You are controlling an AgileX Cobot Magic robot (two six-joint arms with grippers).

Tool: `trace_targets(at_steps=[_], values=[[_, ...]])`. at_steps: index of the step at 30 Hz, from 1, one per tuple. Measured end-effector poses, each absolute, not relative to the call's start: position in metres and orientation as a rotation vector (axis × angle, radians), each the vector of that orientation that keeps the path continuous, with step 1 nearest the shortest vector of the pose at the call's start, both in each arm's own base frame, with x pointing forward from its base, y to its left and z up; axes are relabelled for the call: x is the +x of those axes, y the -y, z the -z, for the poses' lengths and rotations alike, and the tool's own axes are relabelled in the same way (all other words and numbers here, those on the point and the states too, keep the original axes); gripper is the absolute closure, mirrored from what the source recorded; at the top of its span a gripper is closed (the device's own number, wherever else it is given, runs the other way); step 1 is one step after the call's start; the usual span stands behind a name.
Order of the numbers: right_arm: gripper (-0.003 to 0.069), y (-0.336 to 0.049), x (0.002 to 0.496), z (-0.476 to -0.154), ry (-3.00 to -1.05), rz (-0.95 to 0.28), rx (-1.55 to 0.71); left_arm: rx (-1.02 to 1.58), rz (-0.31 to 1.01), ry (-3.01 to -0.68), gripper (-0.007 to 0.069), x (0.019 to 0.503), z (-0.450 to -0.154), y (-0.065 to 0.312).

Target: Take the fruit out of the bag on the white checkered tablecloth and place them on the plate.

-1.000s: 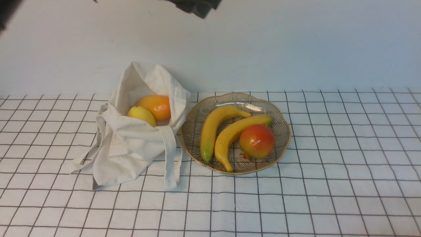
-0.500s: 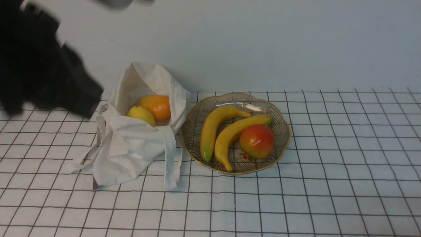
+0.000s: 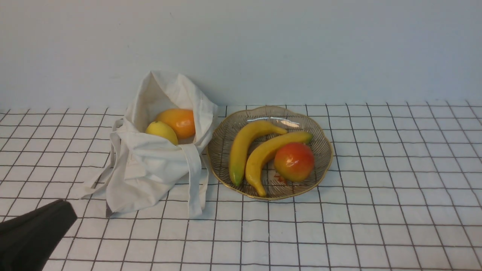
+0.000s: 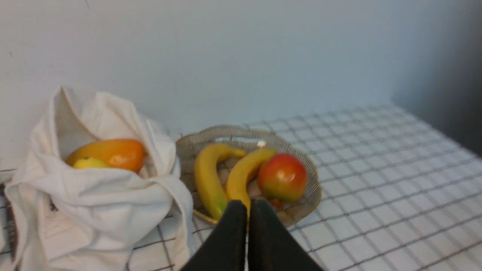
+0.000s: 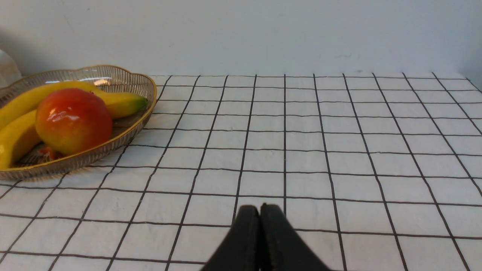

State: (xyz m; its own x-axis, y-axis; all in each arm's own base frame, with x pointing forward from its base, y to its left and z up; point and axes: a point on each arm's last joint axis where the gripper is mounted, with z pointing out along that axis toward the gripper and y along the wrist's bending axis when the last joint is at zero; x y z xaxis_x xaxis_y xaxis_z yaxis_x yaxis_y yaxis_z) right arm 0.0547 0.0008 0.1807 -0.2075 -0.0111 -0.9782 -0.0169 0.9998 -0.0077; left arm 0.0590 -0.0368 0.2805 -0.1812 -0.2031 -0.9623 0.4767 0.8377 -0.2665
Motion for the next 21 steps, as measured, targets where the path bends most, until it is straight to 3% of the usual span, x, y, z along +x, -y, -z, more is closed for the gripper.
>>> trace_targets(at_steps=[15,21], values=[[0.0675,-0.001,0.055,-0.181,-1.780,-0.005,-0.021,0.219,0.646,-1.730,0.0633,0.054,-0.254,0.037],[0.0675,-0.001,0.055,-0.181,-1.780,-0.005,-0.021,0.308,0.530,-1.737,0.0633,0.056,-0.246,0.036]])
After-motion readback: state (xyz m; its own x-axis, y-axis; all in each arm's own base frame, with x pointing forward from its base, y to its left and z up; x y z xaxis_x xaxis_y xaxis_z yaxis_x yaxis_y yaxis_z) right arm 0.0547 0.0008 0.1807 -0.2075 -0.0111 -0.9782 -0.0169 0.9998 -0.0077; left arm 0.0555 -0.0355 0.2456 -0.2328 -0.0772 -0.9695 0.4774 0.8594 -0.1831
